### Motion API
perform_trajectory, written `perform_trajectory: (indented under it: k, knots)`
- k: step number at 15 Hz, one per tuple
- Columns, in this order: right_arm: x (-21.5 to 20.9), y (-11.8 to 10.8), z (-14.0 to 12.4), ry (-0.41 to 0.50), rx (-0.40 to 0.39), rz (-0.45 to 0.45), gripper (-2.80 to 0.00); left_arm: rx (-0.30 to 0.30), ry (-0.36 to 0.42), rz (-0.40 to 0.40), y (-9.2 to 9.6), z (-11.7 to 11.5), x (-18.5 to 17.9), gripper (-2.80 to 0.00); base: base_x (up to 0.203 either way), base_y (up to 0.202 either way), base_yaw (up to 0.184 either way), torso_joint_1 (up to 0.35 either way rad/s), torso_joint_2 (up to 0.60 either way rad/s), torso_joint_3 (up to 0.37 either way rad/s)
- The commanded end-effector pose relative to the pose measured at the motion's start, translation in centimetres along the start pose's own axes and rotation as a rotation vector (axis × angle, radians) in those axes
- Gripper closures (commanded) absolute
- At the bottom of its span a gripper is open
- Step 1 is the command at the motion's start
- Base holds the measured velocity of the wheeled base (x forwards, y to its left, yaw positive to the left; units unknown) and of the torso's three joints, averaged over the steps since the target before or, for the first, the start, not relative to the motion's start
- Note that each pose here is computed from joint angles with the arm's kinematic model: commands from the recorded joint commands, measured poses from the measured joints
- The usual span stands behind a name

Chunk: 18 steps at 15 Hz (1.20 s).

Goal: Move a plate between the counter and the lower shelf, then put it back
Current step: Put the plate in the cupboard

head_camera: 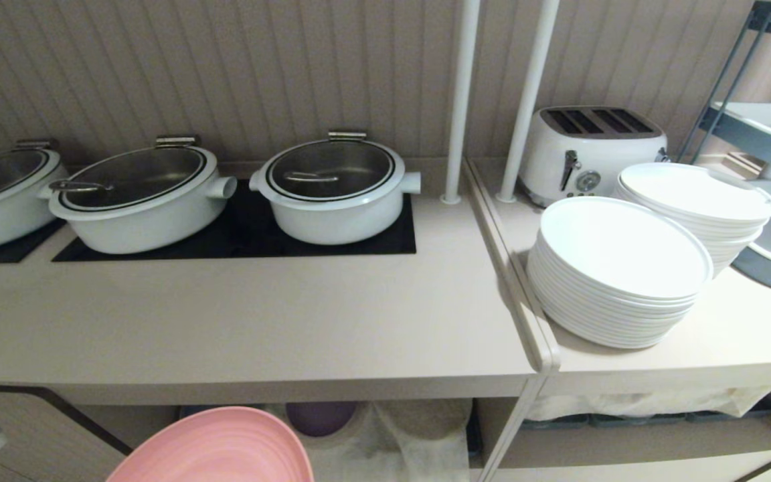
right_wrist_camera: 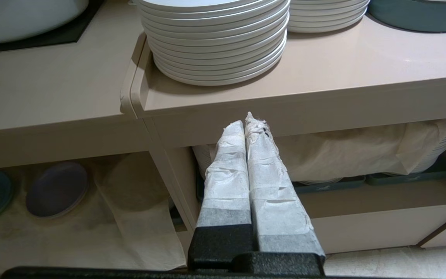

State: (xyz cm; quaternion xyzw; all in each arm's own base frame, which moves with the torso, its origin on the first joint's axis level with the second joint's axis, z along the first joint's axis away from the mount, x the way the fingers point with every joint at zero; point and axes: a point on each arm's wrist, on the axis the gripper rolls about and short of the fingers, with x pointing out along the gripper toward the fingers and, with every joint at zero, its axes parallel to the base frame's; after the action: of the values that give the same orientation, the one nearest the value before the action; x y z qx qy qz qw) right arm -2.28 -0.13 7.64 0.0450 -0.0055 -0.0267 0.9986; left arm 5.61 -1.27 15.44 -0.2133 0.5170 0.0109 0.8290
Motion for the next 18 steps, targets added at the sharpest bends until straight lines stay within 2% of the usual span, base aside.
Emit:
perform_trajectory:
  k: [1, 10, 18]
  knots:
    - [0.00, 0.00, 0.01, -0.001, 0.001, 0.000, 0.00, -0.004, 0.005, 0.003, 0.01, -0.02, 0.03, 0.00, 0.000, 0.000, 0.000, 0.000, 0.00, 0.000]
    - [0.01, 0.00, 0.01, 0.000, 0.002, 0.000, 0.00, -0.006, 0.022, 0.007, 0.13, -0.17, 0.29, 0.00, 0.000, 0.000, 0.000, -0.008, 0.01, 0.011]
    - [0.00, 0.00, 0.01, -0.001, 0.002, 0.000, 0.00, -0.007, 0.023, 0.010, 0.15, -0.19, 0.32, 0.00, 0.000, 0.000, 0.000, -0.121, 0.27, 0.135]
